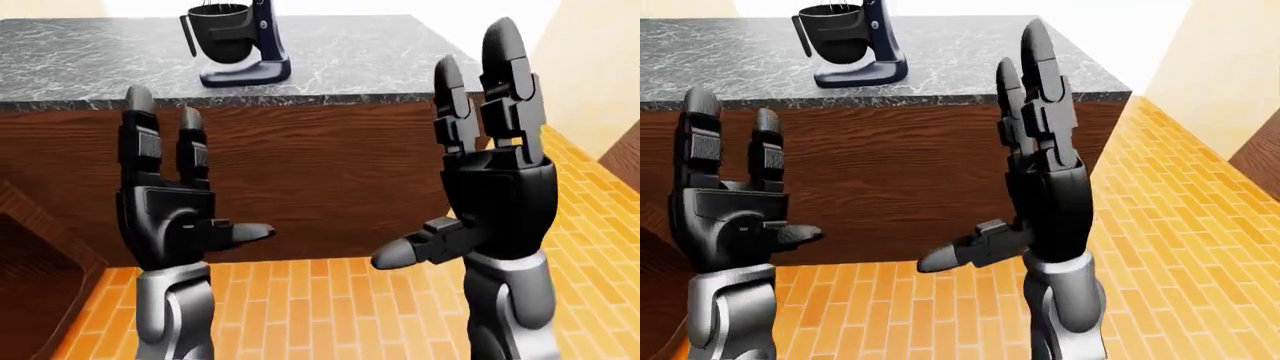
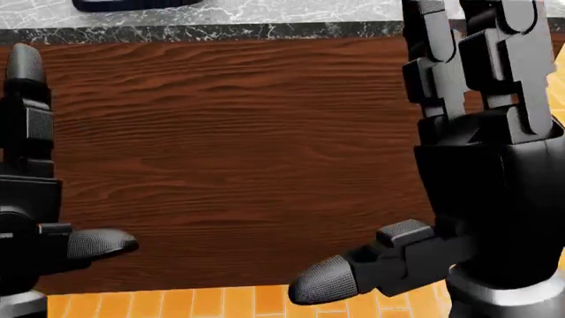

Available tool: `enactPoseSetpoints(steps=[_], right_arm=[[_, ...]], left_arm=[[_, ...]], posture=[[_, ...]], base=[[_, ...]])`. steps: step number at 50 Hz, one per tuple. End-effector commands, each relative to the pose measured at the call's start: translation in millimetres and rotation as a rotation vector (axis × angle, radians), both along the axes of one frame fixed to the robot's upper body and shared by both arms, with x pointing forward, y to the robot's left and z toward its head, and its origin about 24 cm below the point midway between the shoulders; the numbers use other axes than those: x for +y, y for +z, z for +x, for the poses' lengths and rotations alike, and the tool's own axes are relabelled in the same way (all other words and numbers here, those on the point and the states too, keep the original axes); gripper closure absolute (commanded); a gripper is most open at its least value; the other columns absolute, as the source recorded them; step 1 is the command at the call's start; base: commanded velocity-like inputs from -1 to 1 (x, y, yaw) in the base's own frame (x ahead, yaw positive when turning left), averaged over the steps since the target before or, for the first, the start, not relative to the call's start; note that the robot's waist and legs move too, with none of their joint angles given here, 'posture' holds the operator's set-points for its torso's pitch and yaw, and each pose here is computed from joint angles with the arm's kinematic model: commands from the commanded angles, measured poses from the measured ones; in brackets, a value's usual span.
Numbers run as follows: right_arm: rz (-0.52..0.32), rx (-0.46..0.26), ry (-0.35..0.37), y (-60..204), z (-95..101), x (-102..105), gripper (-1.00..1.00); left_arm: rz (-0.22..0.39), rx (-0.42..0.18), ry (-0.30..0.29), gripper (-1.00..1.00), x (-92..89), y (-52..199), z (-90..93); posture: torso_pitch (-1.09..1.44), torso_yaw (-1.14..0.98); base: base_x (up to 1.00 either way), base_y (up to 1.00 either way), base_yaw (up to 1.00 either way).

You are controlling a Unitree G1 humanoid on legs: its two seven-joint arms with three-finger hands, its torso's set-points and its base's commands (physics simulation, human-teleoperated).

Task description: Open the stand mixer head.

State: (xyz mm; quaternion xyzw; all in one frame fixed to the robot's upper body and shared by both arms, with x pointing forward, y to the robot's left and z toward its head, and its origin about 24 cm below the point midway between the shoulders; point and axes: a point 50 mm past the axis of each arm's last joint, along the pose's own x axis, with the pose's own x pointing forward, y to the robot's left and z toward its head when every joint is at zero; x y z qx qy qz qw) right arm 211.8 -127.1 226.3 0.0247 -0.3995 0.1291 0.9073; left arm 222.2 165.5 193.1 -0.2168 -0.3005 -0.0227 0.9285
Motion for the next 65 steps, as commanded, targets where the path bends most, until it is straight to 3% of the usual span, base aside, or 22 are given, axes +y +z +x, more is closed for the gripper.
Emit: enactPoseSetpoints(steps=[1,6,11,20,23,27,32,50,53,55,65], right_arm=[[0.015,-0.036,0.016,14,-6.1,3,-1.0],[0.024,-0.08,0.031,34,-11.9,7,-1.0],[0.027,-0.112,0.036,47,-16.0,8,-1.0],[0.023,-0.106,0.035,45,-15.1,7,-1.0],[-0.029,-0.107,0.031,41,-14.0,10,-1.0],[-0.001,-0.101,0.041,40,-12.5,9,-1.0],[-0.034,-0.105,0.043,36,-13.4,12,-1.0],[-0.018,-0.086,0.058,34,-12.4,11,-1.0],[-0.019,-0.092,0.056,34,-12.7,12,-1.0],[-0.035,-0.092,0.094,30,-16.3,14,-1.0],[-0.05,-0.081,0.099,28,-15.8,16,-1.0]], left_arm=[[-0.026,-0.046,-0.018,-1.0,-1.8,16,-4.7],[-0.048,-0.112,-0.031,-1.0,-1.8,44,-14.2],[-0.064,-0.135,-0.043,-1.0,-1.5,54,-17.5],[-0.055,-0.137,-0.023,-1.0,1.7,54,-15.5],[-0.052,-0.134,-0.02,-1.0,1.1,52,-13.5],[-0.051,-0.134,-0.015,-1.0,2.1,53,-12.4],[-0.052,-0.127,-0.012,-1.0,2.2,49,-10.4],[-0.051,-0.116,-0.006,-1.0,3.6,45,-9.4],[-0.051,-0.116,-0.002,-1.0,4.7,45,-8.8],[-0.046,-0.112,0.012,-1.0,5.7,43,-7.5],[-0.048,-0.113,0.015,-1.0,6.4,44,-7.3]], posture=[[0.0,0.0],[0.0,0.0],[0.0,0.0],[0.0,0.0],[0.0,0.0],[0.0,0.0],[0.0,0.0],[0.0,0.0],[0.0,0.0],[0.0,0.0],[0.0,0.0]], base=[[0.0,0.0,0.0],[0.0,0.0,0.0],[0.0,0.0,0.0],[0.0,0.0,0.0],[0.0,0.6,0.0],[0.0,0.5,0.0],[0.0,0.47,0.0],[0.0,0.59,0.0],[0.0,0.05,0.0],[0.13,0.0,0.0],[0.47,0.0,0.0]])
